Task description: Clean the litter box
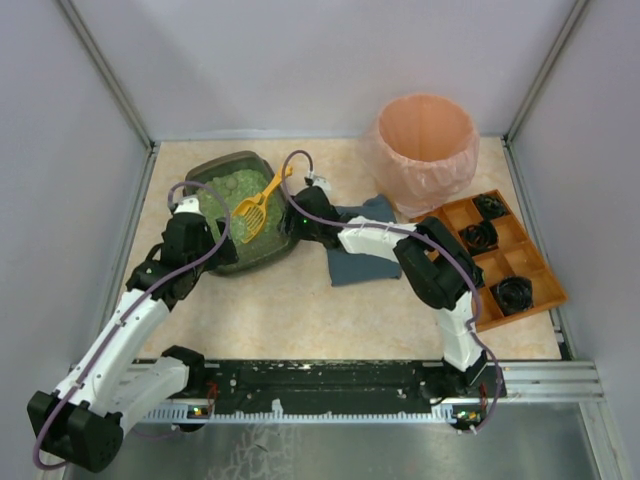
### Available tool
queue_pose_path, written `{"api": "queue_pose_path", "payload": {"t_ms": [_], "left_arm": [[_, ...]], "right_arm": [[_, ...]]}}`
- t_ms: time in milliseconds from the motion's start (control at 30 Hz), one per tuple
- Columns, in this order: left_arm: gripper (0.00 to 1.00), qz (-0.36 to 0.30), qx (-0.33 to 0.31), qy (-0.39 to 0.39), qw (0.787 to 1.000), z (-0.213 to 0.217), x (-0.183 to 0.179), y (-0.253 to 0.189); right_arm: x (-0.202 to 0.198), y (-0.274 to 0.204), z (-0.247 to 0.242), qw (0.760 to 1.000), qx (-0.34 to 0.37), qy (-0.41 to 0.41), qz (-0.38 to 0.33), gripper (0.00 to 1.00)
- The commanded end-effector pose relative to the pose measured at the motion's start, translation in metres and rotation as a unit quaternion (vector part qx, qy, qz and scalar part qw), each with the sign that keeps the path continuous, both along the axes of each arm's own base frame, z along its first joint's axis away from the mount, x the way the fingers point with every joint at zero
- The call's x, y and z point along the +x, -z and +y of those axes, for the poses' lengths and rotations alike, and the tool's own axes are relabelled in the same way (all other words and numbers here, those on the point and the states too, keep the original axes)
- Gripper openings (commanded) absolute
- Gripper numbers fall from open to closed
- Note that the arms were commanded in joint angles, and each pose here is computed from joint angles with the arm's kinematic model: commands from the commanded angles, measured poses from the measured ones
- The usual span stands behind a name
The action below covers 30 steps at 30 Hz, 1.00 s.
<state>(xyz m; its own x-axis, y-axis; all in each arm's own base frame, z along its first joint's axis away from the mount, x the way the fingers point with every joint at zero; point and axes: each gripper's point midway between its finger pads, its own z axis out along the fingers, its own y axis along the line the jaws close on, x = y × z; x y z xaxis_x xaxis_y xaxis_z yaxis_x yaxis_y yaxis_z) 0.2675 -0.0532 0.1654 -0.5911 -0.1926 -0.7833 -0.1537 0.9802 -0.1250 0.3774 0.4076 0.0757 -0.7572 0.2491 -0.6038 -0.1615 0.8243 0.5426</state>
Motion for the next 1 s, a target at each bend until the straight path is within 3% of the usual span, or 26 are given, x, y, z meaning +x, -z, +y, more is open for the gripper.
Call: {"api": "queue_pose_path", "payload": {"t_ms": [0,200,400,967], "left_arm": [[1.0,-0.005,-0.001,0.004,1.0,-0.001,0.003,0.0],[1.0,-0.002,0.001,0.005,1.0,-0.001,0.004,0.001],[1.0,0.002,0.003,0.005,1.0,-0.001,0.004,0.003],[1.0,0.007,0.009,-0.002,1.0,0.001,0.006,0.005]], "right_arm": [[-0.006,0.008,0.007,0.999,0.034,-0.014,0.018,0.55],[-0.018,0.025,0.0,0.998,0.042,-0.01,0.045,0.45],[-0.035,0.05,-0.027,0.996,-0.01,0.022,0.083,0.35],[-0.086,0.069,-0.076,0.988,-0.108,0.025,0.108,0.31]]}}
